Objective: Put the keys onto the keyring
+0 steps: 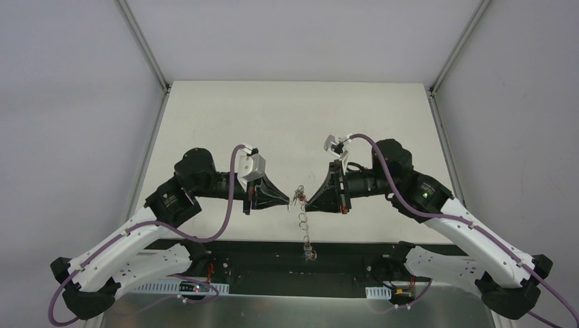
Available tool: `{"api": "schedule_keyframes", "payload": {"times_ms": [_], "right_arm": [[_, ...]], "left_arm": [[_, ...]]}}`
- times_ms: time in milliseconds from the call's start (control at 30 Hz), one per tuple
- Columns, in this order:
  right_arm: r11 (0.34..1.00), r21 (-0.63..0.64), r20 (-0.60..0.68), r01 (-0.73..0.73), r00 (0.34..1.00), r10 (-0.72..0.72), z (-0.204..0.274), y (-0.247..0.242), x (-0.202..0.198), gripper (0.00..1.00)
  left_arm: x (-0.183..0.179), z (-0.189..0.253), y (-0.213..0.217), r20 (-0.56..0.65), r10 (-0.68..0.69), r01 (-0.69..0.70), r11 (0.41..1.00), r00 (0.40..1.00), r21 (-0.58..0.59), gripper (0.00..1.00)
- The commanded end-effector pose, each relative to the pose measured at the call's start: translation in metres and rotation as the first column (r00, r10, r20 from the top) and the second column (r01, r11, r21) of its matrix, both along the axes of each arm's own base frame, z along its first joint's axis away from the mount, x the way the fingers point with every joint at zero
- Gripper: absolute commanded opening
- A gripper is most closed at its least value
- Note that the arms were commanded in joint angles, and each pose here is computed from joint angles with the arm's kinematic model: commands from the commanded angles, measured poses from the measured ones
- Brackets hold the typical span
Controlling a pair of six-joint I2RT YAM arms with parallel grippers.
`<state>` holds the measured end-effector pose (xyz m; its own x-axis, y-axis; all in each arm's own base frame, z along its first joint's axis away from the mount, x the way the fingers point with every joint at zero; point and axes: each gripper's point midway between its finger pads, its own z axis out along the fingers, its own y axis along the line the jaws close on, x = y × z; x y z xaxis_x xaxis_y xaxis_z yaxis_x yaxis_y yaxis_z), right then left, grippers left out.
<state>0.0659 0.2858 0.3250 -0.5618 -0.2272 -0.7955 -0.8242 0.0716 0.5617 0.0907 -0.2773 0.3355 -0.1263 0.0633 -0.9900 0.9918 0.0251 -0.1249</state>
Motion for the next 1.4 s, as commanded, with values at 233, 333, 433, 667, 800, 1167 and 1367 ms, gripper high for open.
{"api": "schedule_keyframes", "payload": {"times_ms": [233, 333, 433, 667, 800, 1167, 1367], "right_arm": [[0.989, 0.124, 0.018, -0.075, 0.997, 0.074, 0.041, 0.013, -0.008, 0.0], [0.989, 0.126, 0.007, -0.079, 0.997, 0.079, 0.04, 0.016, -0.007, 0.0], [0.988, 0.133, -0.003, -0.082, 0.997, 0.083, 0.041, 0.02, -0.007, 0.0], [0.986, 0.139, -0.01, -0.088, 0.996, 0.09, 0.041, 0.026, -0.006, 0.0], [0.986, 0.137, -0.01, -0.091, 0.996, 0.094, 0.041, 0.027, -0.005, 0.0], [0.987, 0.137, -0.01, -0.083, 0.996, 0.085, 0.042, 0.029, -0.003, 0.0], [0.987, 0.141, -0.004, -0.075, 0.997, 0.076, 0.045, 0.029, -0.002, 0.0]], "left_arm": [[-0.016, 0.033, 0.001, 0.086, -0.069, 0.076, 0.994, 0.994, -0.081, 0.0], [-0.015, 0.033, -0.001, 0.088, -0.071, 0.078, 0.994, 0.994, -0.08, 0.0], [-0.014, 0.034, -0.002, 0.092, -0.071, 0.079, 0.993, 0.993, -0.084, 0.0], [-0.015, 0.037, -0.002, 0.1, -0.079, 0.088, 0.992, 0.992, -0.09, 0.0], [-0.016, 0.036, -0.002, 0.102, -0.083, 0.093, 0.992, 0.991, -0.091, 0.0], [-0.024, 0.037, 0.002, 0.115, -0.111, 0.123, 0.988, 0.987, -0.098, 0.0], [-0.03, 0.038, 0.003, 0.124, -0.141, 0.153, 0.983, 0.982, -0.102, 0.0]]}}
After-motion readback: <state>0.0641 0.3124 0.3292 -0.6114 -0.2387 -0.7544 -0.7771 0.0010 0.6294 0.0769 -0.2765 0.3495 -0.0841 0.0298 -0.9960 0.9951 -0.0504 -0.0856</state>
